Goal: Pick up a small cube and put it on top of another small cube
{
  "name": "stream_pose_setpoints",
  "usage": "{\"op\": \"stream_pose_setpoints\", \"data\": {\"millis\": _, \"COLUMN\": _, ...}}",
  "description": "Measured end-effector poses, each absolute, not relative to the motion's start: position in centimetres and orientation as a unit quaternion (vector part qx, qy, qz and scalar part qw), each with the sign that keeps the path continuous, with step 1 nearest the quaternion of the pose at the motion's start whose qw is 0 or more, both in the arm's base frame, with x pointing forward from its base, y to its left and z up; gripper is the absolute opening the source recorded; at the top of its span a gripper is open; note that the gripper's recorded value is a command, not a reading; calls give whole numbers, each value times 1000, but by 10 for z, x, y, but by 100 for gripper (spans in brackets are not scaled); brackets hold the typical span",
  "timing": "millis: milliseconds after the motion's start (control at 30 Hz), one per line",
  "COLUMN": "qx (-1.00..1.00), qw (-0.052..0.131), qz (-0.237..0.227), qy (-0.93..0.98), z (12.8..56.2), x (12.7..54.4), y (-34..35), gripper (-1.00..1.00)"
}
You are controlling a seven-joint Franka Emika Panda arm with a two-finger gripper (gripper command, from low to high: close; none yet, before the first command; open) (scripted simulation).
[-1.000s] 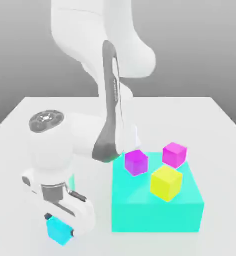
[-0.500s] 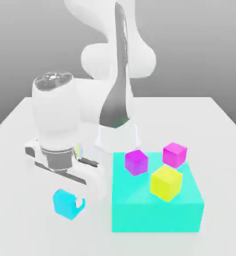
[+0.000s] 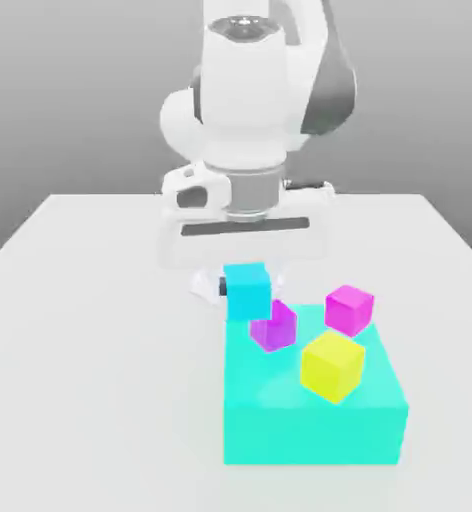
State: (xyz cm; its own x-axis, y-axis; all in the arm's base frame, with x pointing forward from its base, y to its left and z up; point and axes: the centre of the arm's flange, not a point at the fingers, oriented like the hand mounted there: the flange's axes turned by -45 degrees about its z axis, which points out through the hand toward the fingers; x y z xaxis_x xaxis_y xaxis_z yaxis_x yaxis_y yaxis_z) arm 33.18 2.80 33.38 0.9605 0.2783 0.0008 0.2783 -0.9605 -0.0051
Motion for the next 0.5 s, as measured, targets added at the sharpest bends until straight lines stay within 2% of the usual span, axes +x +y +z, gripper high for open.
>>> {"op": "stream_pose_setpoints", "data": {"millis": 133, "qx": -976, "qw": 3, "qz": 0, "qy": -220, "z": 342, "x": 304, "y": 48, "gripper": -100}}
{"op": "stream_pose_setpoints", "data": {"millis": 300, "qx": -972, "qw": 2, "qz": 0, "qy": -234, "z": 296, "x": 300, "y": 51, "gripper": -100}}
{"op": "stream_pose_setpoints", "data": {"millis": 333, "qx": -972, "qw": 1, "qz": 0, "qy": -234, "z": 286, "x": 299, "y": 51, "gripper": 100}}
{"op": "stream_pose_setpoints", "data": {"millis": 500, "qx": -972, "qw": 1, "qz": 0, "qy": -234, "z": 286, "x": 299, "y": 51, "gripper": 100}}
